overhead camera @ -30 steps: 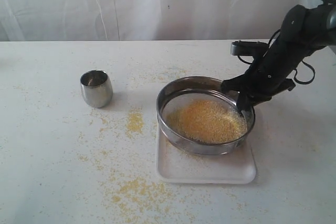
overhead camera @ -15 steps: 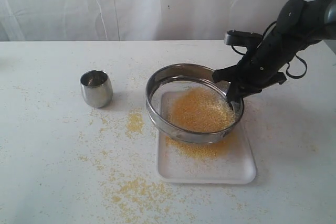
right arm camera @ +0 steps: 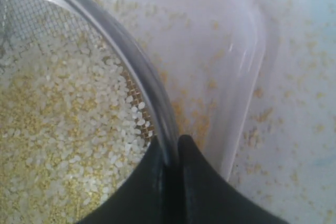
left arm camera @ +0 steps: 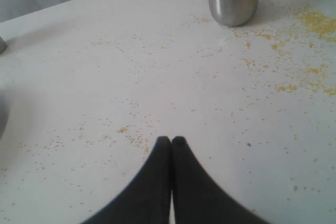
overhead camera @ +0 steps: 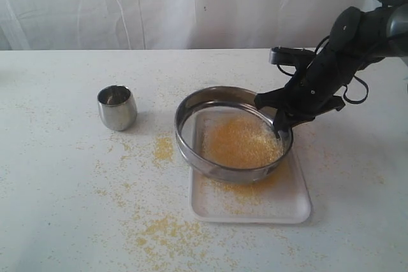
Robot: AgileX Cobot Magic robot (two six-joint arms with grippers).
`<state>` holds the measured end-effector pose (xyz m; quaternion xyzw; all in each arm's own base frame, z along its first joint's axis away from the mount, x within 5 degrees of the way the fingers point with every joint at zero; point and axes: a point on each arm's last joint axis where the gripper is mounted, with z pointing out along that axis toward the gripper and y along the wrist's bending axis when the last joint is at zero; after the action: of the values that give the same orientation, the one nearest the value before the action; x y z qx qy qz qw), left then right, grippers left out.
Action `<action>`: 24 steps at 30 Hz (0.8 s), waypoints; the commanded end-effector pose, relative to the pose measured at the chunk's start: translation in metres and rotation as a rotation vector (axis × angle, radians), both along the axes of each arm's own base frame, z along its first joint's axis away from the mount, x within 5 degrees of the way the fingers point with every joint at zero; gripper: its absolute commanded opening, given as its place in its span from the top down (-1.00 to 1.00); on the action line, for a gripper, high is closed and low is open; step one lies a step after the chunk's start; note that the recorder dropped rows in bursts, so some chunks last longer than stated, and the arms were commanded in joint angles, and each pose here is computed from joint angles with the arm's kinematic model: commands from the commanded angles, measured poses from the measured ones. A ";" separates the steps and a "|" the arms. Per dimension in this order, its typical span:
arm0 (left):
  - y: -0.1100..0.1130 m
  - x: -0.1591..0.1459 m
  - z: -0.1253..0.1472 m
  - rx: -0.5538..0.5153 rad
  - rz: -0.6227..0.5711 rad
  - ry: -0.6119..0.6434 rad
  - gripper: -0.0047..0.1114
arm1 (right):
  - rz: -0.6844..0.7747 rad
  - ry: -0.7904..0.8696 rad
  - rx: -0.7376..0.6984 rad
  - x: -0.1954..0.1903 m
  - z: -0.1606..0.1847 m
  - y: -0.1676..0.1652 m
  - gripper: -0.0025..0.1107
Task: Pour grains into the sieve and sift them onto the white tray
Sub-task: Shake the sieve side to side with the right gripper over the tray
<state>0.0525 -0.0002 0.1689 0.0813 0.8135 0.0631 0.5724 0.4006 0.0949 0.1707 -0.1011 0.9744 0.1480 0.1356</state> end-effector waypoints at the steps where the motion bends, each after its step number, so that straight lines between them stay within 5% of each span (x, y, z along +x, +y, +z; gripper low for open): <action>1: -0.001 0.000 -0.001 -0.003 -0.009 -0.004 0.92 | 0.026 0.093 0.029 -0.013 0.004 0.001 0.96; 4: -0.001 0.000 -0.001 -0.003 -0.009 -0.004 0.92 | 0.020 -0.089 -0.018 0.002 0.003 0.001 0.96; 6: -0.001 0.000 -0.001 -0.003 -0.009 -0.004 0.92 | -0.050 -0.019 -0.007 -0.002 0.003 -0.001 0.96; 9: -0.001 0.000 -0.001 -0.003 -0.009 -0.004 0.92 | 0.047 0.095 -0.062 -0.017 0.002 -0.003 0.96; 13: -0.001 0.000 -0.001 -0.003 -0.009 -0.004 0.92 | -0.018 -0.103 -0.073 0.001 0.005 -0.006 0.96; 17: -0.001 0.000 -0.001 -0.003 -0.009 -0.004 0.92 | 0.022 0.135 -0.071 -0.023 0.003 -0.005 0.96; 20: -0.001 0.000 -0.001 -0.003 -0.009 -0.004 0.92 | 0.086 -0.026 -0.105 -0.012 0.000 -0.003 0.96; 22: -0.001 0.000 -0.001 -0.003 -0.009 -0.004 0.92 | -0.016 -0.179 -0.097 0.004 0.004 -0.006 0.96; 24: -0.001 0.000 -0.001 -0.003 -0.009 -0.004 0.92 | -0.067 -0.092 -0.076 -0.002 0.004 -0.007 0.96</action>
<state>0.0525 -0.0002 0.1689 0.0813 0.8135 0.0631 0.5724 0.3945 0.0919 0.1634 -0.1307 0.9747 0.0899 0.1575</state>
